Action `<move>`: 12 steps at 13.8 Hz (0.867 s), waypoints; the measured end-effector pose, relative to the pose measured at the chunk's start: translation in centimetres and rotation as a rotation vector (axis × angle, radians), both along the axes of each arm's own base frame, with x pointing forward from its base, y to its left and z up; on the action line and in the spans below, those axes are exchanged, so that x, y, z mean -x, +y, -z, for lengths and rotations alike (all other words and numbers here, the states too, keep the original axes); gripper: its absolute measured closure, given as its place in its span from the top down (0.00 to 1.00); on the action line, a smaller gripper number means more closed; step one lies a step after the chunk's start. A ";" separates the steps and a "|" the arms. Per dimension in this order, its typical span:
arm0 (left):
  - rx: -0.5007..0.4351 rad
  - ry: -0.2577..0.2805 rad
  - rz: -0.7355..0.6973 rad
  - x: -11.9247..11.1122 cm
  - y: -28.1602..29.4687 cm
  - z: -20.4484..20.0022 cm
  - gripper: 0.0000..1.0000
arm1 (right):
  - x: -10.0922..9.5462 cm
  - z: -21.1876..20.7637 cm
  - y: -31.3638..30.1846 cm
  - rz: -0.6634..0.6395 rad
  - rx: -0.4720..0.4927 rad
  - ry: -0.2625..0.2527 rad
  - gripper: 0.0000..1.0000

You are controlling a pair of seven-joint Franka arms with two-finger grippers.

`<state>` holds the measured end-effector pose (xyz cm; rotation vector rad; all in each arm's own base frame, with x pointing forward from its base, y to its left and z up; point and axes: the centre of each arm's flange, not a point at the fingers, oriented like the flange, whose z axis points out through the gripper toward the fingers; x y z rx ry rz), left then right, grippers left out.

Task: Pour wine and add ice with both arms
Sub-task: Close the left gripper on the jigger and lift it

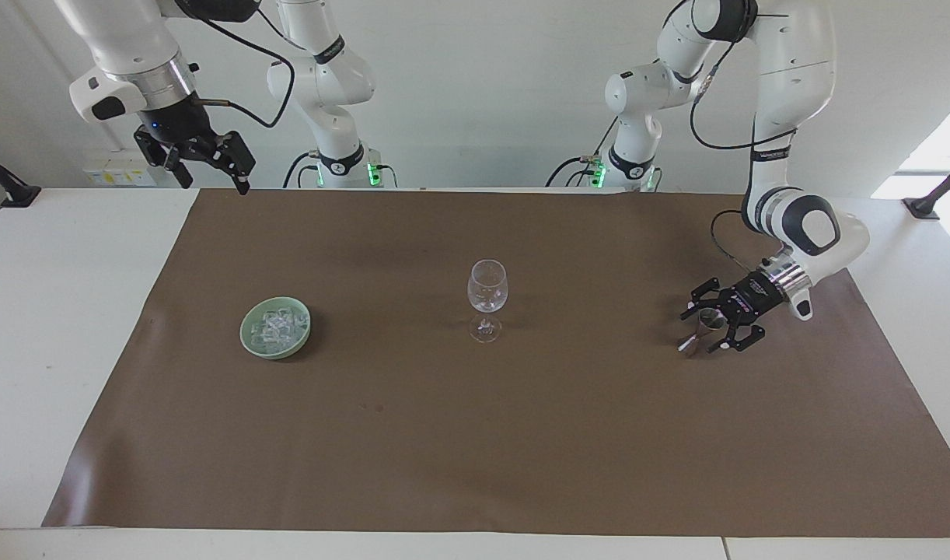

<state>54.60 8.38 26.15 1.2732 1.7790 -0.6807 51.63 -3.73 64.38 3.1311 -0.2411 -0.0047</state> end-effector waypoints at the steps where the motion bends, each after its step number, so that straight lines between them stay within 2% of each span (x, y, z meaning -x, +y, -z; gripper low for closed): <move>1: 0.001 0.000 -0.002 0.0 0.0 0.0 0.76 | 0.0 0.0 0.0 0.000 0.000 0.000 1.00; 2: 0.001 0.000 -0.004 0.0 0.0 0.0 0.67 | 0.0 0.0 0.0 0.000 0.000 0.000 1.00; 5: -0.001 -0.001 -0.027 -0.1 0.3 0.0 0.30 | 0.0 0.0 0.0 0.000 0.000 0.000 1.00; 6: 0.004 0.000 -0.031 -0.1 0.2 0.0 0.22 | 0.0 0.0 0.0 0.000 0.000 0.000 1.00; 12: 0.026 0.043 -0.062 -0.2 0.3 -0.1 0.22 | 0.0 0.0 0.0 0.000 0.000 0.000 1.00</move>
